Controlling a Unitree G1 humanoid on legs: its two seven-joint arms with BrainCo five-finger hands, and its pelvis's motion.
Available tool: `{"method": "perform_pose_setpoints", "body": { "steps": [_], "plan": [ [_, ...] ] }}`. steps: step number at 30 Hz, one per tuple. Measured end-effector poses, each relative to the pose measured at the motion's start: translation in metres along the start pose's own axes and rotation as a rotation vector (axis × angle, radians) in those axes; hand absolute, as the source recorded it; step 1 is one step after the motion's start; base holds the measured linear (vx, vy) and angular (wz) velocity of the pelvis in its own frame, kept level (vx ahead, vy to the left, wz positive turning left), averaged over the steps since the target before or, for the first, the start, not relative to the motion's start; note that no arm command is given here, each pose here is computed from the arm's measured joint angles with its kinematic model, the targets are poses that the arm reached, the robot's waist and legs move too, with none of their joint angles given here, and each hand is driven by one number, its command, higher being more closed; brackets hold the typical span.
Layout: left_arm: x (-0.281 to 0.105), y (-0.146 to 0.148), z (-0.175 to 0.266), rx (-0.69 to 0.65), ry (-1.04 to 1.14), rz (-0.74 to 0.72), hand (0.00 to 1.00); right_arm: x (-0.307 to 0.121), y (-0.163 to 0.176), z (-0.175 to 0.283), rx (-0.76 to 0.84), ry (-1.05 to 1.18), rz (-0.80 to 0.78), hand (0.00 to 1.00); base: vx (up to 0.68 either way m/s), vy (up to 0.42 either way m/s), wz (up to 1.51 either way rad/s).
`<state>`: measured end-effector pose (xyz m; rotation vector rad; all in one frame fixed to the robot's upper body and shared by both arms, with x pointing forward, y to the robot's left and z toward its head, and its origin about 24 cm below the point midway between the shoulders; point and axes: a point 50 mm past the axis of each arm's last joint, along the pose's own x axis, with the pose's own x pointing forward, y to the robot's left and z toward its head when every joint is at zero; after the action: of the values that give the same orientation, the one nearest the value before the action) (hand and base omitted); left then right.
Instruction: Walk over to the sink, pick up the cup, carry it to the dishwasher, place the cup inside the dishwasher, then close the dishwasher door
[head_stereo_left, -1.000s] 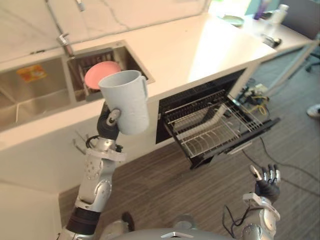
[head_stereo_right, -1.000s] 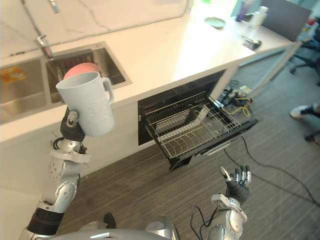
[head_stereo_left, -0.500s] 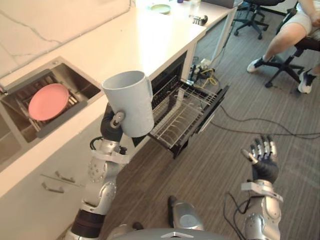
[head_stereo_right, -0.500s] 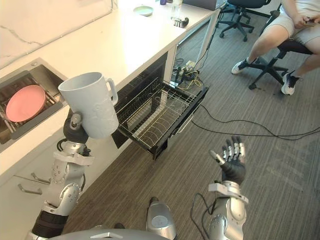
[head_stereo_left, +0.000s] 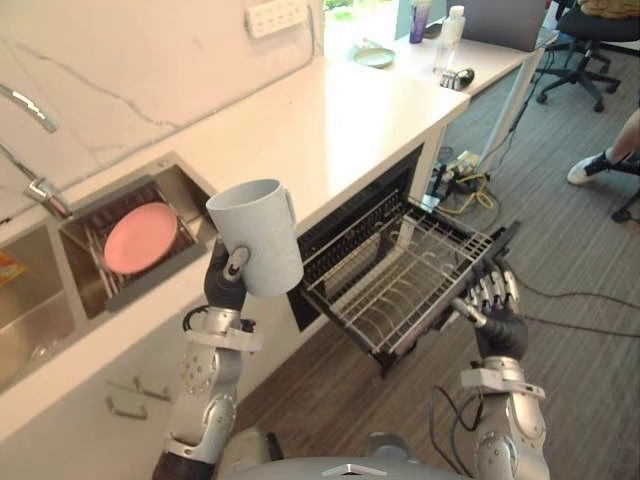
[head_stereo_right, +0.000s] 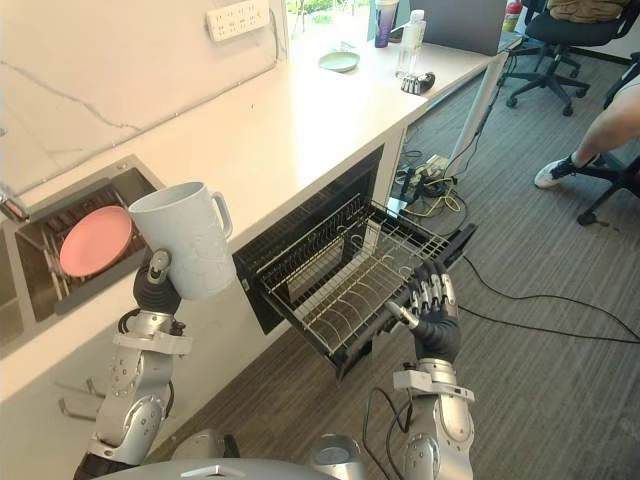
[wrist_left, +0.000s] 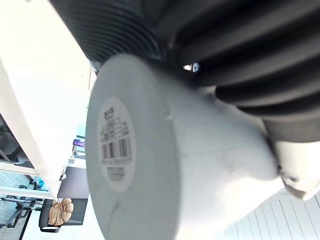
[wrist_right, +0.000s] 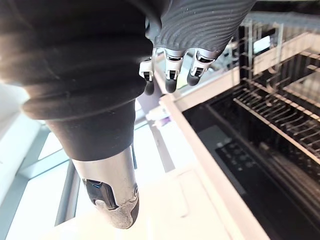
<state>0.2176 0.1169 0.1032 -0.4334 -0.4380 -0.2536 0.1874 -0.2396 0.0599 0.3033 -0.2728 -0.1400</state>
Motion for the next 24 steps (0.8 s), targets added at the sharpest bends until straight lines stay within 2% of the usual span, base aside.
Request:
{"method": "perform_pose_setpoints", "body": {
  "steps": [9,17,20,24],
  "plan": [
    [0.001,0.009,0.017,0.078,-0.06,0.011,1.0,0.004,0.006,-0.011,0.03,0.033,-0.014,0.0,0.28,0.085,-0.25],
    [0.003,0.016,0.029,0.118,-0.129,0.06,1.0,0.003,0.015,-0.021,0.07,0.044,0.043,0.0,0.05,-0.054,-0.09],
    [0.003,0.013,0.029,0.152,-0.151,0.074,1.0,0.003,0.014,-0.018,0.176,0.011,0.06,0.0,-0.03,-0.02,-0.16],
    [0.009,0.009,0.028,0.283,-0.191,0.106,1.0,0.006,0.021,-0.008,0.288,-0.06,0.156,0.0,-0.04,0.046,-0.25]
  ]
}}
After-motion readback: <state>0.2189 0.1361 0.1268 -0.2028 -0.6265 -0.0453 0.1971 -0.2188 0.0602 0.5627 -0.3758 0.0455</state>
